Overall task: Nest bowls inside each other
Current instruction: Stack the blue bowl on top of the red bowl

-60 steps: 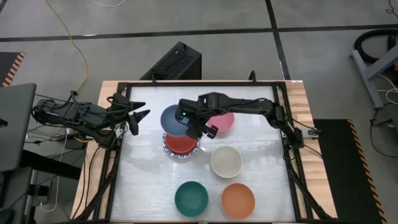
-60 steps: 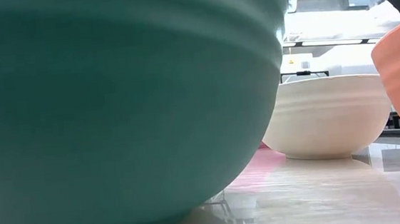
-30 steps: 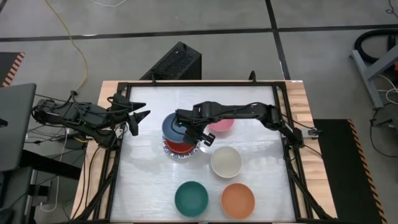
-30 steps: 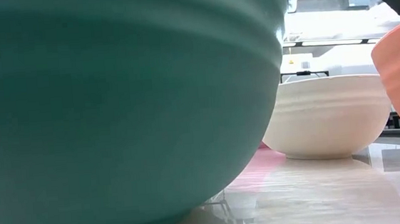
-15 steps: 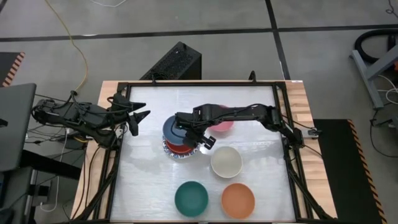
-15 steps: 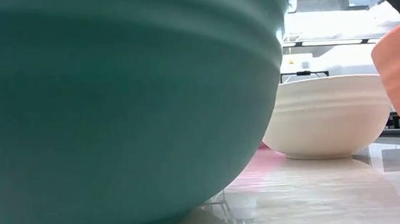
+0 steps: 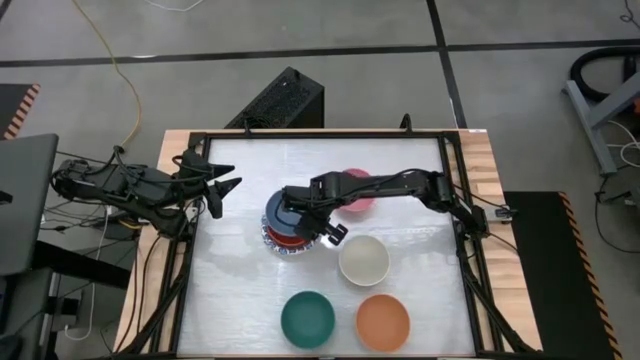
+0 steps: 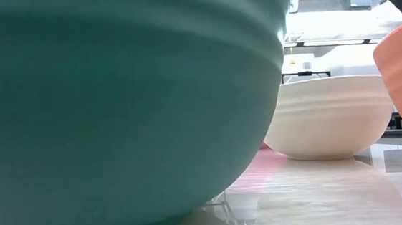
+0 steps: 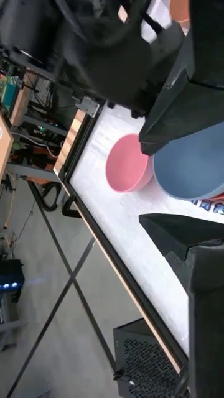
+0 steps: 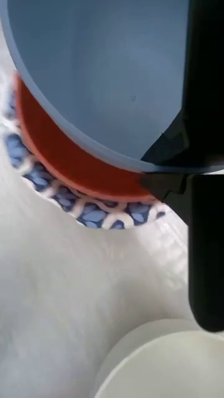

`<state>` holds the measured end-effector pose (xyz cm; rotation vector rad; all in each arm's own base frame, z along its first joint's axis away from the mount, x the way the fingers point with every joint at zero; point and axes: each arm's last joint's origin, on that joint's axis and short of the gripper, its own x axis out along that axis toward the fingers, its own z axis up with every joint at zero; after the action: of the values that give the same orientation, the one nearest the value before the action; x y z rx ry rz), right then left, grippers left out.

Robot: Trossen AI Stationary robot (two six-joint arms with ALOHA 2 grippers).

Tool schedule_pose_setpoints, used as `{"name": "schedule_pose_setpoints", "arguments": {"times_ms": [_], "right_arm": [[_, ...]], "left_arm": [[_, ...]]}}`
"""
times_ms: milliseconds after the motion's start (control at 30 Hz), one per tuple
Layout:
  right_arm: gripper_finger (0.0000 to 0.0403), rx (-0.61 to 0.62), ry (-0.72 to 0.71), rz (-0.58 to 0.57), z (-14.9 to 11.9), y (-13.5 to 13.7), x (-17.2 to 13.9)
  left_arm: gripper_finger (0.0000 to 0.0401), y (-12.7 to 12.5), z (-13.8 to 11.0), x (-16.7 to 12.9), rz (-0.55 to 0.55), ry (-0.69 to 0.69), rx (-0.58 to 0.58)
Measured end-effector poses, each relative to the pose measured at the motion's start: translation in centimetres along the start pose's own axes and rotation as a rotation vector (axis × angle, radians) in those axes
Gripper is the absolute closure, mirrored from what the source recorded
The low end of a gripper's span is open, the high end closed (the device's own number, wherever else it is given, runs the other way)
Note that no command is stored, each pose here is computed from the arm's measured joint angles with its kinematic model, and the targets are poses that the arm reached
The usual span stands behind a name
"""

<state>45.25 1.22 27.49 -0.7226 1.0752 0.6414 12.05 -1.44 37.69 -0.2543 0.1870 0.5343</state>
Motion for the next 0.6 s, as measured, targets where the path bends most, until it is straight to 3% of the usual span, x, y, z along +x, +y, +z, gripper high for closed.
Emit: {"name": "schedule_pose_setpoints", "arguments": {"times_ms": [200, 600], "right_arm": [[0.0391, 0.002, 0.032, 0.009, -0.6, 0.4, 2.0], [0.0388, 0.001, -0.019, 0.008, -0.3, 0.2, 2.1]], "left_arm": [[0.0216, 0.0, 0.0, 0.0, 0.000, 0.000, 0.001], [0.0216, 0.0, 0.0, 0.0, 0.000, 0.000, 0.001]]}}
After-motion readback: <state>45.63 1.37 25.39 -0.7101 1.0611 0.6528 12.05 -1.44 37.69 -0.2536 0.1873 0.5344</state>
